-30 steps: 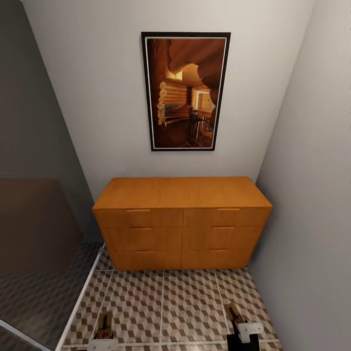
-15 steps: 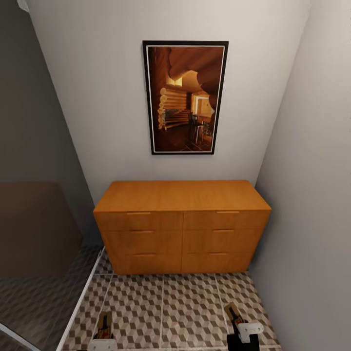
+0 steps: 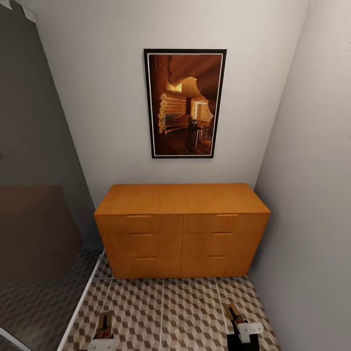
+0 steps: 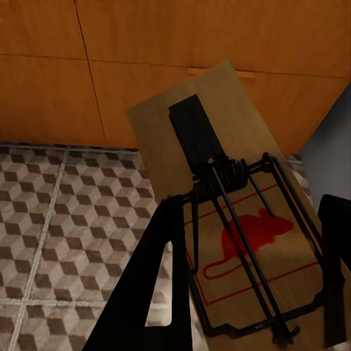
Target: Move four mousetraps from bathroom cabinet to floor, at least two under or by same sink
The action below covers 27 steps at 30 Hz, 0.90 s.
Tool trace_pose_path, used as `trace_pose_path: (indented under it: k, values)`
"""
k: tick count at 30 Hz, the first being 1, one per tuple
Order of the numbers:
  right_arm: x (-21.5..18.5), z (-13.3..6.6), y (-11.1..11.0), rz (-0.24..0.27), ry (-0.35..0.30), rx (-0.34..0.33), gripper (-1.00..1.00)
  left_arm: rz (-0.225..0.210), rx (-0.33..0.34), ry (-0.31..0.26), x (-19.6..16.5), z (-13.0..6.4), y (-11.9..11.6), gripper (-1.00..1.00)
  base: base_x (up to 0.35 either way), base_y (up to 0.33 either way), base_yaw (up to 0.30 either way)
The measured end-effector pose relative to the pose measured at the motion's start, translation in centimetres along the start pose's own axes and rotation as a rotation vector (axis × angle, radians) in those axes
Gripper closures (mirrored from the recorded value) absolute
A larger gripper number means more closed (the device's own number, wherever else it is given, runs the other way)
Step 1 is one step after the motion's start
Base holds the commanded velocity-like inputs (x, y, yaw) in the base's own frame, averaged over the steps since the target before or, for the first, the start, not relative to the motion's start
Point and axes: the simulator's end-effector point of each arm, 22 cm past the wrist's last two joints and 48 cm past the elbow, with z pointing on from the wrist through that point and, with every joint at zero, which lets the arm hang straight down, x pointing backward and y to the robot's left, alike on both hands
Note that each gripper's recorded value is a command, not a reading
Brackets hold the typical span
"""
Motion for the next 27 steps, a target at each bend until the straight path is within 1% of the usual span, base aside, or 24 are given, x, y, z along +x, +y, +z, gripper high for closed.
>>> trace_pose_path:
  k: [27]
  values:
    - [-2.1, 0.0, -0.1, 0.0, -0.044, 0.002, 1.0, -0.009, -0.008, -0.043, -2.0, 0.2, 0.4, 1.0, 0.0, 0.0, 0.0]
